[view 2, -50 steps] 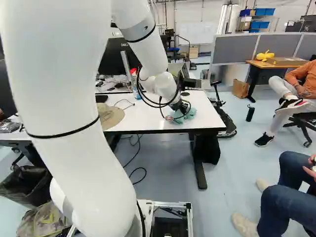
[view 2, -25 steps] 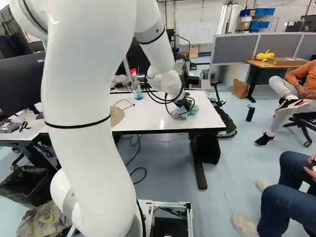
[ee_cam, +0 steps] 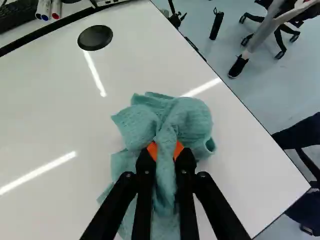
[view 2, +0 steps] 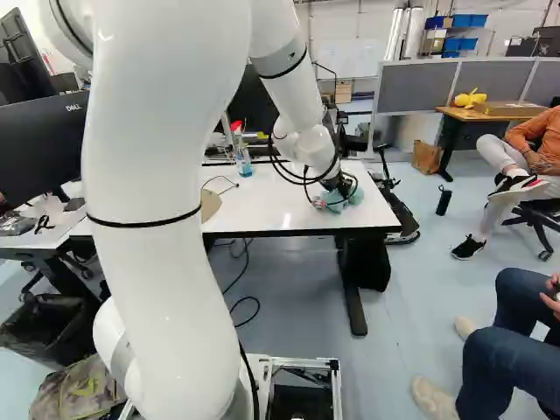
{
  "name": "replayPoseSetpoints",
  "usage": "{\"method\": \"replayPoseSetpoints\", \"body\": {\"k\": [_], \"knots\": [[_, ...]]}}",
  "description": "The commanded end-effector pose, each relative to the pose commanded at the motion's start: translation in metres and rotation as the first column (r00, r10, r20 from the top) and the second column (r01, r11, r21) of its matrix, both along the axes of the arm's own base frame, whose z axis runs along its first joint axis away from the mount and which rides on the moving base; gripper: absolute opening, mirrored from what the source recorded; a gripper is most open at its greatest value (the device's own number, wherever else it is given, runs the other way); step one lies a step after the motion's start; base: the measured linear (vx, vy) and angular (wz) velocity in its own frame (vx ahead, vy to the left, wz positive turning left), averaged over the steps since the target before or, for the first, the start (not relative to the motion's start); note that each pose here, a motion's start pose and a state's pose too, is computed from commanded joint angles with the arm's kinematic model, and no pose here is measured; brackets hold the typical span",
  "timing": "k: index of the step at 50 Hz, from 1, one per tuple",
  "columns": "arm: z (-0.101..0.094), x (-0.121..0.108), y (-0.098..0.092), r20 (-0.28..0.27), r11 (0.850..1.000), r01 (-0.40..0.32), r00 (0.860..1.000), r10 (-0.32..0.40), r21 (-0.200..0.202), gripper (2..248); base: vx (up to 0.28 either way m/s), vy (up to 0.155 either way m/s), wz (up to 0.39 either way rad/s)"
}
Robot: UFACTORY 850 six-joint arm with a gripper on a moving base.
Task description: Clean the table with the green towel
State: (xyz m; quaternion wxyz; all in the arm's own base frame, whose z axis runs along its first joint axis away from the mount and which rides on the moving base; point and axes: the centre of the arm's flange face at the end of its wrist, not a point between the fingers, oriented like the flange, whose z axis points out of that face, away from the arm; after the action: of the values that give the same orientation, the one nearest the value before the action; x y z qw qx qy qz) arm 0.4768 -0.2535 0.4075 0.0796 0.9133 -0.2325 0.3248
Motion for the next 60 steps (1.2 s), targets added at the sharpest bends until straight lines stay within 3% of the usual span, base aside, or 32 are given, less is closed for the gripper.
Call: {"method": "replayPoseSetpoints", "body": {"k": [17,40,60], "knots": [[0.001,-0.030,0.006,-0.012,1.000,0.018,1.000,-0.018,0.006,53,0.000,0.000,0.000],[0.002,-0.055,0.041,-0.023,1.000,-0.021,0.999,0.022,0.012,53,0.000,0.000,0.000],[0.002,-0.046,0.070,-0.024,0.996,-0.085,0.996,0.086,0.013,53,0.000,0.000,0.000]]}}
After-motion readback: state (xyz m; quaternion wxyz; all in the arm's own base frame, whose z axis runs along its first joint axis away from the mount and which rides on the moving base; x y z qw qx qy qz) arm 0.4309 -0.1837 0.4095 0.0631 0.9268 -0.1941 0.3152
